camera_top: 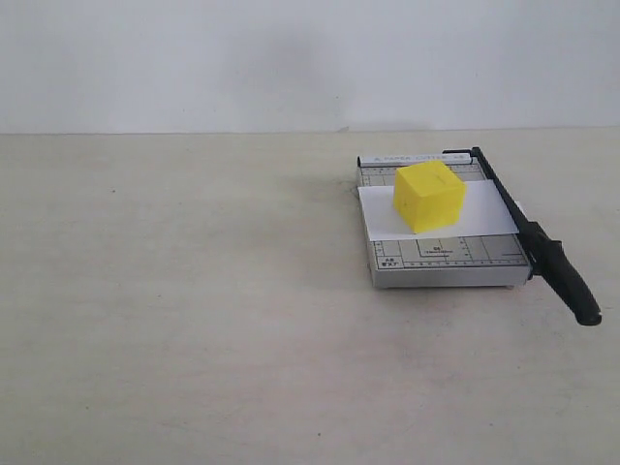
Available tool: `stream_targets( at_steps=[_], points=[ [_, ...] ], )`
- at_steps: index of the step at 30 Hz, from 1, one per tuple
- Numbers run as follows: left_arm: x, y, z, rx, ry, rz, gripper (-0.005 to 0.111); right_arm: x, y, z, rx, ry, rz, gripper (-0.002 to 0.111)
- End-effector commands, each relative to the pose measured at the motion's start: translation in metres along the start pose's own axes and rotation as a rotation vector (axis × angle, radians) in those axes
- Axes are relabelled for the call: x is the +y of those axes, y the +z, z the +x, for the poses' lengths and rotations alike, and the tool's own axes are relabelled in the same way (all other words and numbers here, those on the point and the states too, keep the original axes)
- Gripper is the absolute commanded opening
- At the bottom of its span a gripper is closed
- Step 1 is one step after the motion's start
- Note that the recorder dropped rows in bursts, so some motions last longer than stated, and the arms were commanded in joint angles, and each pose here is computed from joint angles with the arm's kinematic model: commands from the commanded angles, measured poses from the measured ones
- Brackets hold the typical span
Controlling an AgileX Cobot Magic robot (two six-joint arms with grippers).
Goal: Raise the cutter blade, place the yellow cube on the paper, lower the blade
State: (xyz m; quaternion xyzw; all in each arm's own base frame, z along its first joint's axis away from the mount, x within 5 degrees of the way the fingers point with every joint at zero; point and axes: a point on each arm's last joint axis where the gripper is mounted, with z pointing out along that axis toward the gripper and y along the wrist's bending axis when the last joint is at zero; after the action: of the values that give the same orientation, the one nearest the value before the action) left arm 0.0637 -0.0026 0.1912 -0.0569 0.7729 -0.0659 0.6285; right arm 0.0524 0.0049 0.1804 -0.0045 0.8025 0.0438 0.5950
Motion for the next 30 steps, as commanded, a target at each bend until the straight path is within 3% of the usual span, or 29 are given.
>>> stream_targets(
  at_steps=[1,3,6,13,30],
  points=[
    [0.000,0.000,0.001,-0.004,-0.011,0.004,0.004,0.000,0.000,0.000,-0.010,0.003,0.007,0.000],
    [0.000,0.000,0.001,-0.004,-0.003,0.003,0.004,0.000,0.000,0.000,-0.010,0.003,0.007,0.000],
    [0.003,-0.004,0.008,0.057,0.126,-0.029,0.004,0.000,0.000,0.000,-0.010,0.003,0.007,0.000],
    [0.004,-0.008,0.012,0.073,0.072,-0.030,0.004,0.000,0.000,0.000,-0.011,0.012,0.007,0.000],
    [0.003,-0.008,0.012,0.070,0.074,-0.030,0.004,0.000,0.000,0.000,-0.011,0.012,0.007,0.000]
  ],
)
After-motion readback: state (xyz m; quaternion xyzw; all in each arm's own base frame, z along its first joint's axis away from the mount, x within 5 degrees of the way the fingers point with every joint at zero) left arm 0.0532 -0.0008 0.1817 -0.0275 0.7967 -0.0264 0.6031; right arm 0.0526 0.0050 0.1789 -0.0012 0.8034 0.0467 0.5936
